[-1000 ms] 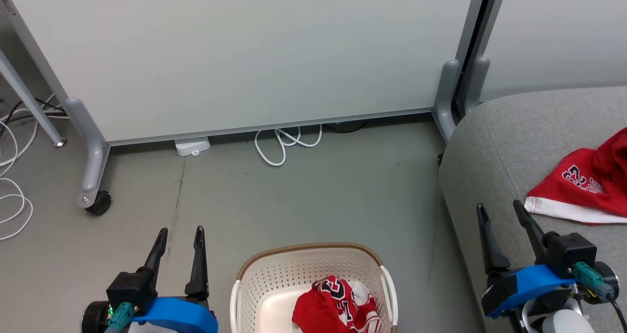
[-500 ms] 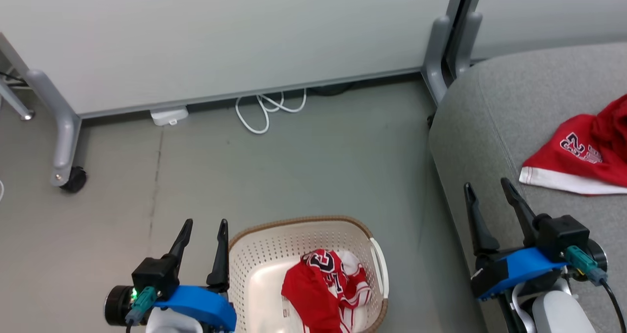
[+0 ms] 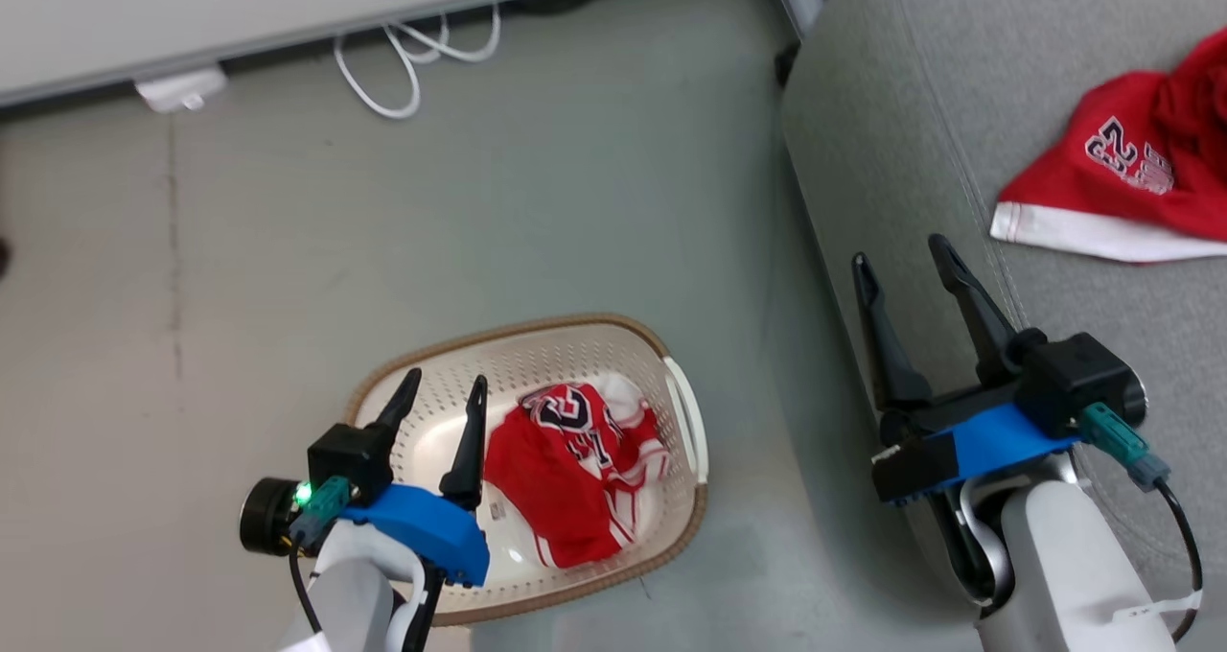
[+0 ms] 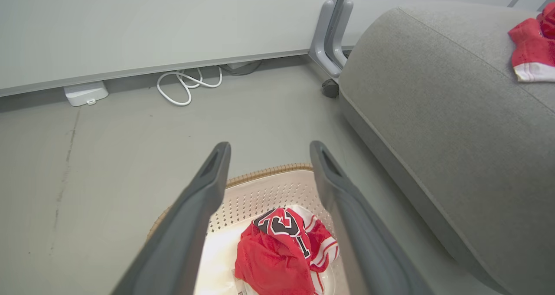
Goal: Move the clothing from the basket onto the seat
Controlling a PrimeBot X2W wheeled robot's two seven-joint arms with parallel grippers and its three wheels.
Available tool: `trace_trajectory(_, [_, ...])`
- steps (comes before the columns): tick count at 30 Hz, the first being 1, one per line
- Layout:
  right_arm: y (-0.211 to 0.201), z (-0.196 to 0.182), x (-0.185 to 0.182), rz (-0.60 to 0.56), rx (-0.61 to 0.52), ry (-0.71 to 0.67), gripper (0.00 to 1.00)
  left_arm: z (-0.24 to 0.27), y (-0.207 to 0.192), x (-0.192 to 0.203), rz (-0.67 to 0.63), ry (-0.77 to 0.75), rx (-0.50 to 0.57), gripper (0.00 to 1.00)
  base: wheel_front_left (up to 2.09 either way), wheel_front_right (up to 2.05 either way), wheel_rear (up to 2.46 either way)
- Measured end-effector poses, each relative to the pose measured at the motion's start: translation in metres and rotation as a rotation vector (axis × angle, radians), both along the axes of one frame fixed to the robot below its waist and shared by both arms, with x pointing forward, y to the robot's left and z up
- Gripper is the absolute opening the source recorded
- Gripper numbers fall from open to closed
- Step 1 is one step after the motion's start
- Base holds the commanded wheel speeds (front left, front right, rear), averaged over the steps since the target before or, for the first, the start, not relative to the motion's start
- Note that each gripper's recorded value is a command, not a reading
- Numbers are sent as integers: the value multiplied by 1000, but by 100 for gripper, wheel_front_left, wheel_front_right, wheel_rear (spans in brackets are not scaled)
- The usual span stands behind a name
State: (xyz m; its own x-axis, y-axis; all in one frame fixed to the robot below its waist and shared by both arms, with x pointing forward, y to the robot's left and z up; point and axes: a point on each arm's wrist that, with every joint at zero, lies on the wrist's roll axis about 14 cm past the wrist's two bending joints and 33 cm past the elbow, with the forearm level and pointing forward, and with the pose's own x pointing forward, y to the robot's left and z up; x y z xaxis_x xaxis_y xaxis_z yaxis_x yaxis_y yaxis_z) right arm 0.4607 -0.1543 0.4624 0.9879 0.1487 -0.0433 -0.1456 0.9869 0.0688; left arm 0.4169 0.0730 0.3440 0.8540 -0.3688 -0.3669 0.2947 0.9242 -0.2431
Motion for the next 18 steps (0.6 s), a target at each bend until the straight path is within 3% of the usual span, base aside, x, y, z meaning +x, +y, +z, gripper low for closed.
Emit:
trace_trajectory(10, [-20,-32,12,-47,0,48,100,-66,-37,14,-146,143,14,100,0,0,0])
trace_trajectory(18, [-31,-52,26,-67,7,61,100,-132,-40,21,-191,271,46,100,0,0,0])
